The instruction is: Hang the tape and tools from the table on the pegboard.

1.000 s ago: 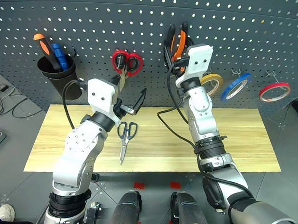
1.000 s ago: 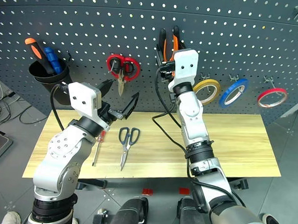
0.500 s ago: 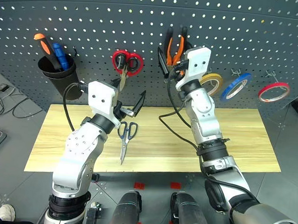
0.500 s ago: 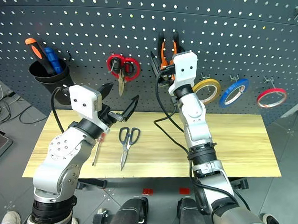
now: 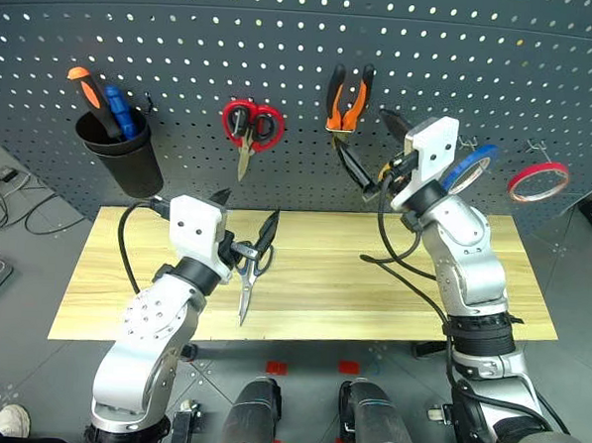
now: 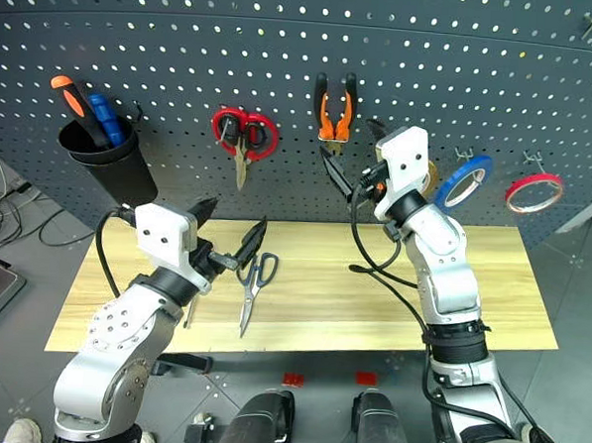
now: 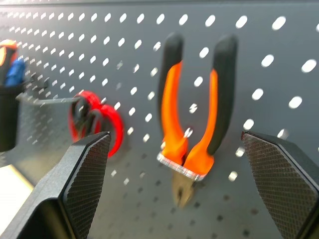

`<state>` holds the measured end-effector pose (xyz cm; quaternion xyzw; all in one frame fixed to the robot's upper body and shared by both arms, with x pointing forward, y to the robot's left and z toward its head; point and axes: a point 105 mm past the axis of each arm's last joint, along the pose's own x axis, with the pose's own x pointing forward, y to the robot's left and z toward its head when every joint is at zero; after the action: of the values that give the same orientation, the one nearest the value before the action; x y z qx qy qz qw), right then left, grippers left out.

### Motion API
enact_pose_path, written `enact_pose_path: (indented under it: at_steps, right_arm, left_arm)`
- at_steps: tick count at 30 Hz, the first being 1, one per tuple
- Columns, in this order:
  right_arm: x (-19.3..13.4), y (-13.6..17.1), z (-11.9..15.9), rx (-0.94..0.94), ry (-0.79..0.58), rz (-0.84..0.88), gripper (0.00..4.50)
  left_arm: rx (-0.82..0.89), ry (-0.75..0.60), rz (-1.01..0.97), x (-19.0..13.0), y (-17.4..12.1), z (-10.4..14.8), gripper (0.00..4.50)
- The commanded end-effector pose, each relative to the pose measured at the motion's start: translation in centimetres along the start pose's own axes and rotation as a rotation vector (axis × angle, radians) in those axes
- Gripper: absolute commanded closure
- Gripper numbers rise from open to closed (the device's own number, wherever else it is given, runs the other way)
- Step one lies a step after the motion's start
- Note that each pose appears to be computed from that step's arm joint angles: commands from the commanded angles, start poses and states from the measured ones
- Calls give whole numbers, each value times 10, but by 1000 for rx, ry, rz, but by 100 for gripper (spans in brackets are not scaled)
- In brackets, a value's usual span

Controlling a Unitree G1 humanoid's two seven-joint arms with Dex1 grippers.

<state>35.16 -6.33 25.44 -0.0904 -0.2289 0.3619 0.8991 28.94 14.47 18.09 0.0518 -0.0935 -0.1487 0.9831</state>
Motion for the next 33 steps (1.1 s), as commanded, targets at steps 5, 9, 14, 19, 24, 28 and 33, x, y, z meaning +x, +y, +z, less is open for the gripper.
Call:
enact_pose_path:
  at_steps: [5, 9, 14, 19, 24, 28, 33]
  right_arm:
    - [-43, 49, -11, -27, 61, 432, 2]
    - [-67, 65, -37, -17, 141, 595, 2]
    - [-79, 70, -50, -26, 165, 685, 2]
    - [-85, 72, -68, -41, 226, 743, 2]
    - [-82, 74, -71, -28, 231, 739, 2]
    - [-75, 75, -69, -2, 229, 713, 2]
    - [-76, 78, -66, -3, 230, 718, 2]
  left_arm:
    - [20, 225, 281, -16, 20, -50, 0]
    - [-31, 391, 364, -19, 23, -89, 0]
    - [-63, 542, 384, -21, 23, -123, 0]
    - [-59, 647, 374, -19, 30, -142, 0]
    - [-32, 697, 365, -13, 37, -148, 0]
    - [-52, 748, 296, -4, 31, -155, 0]
    - [-121, 757, 223, 3, 22, -158, 0]
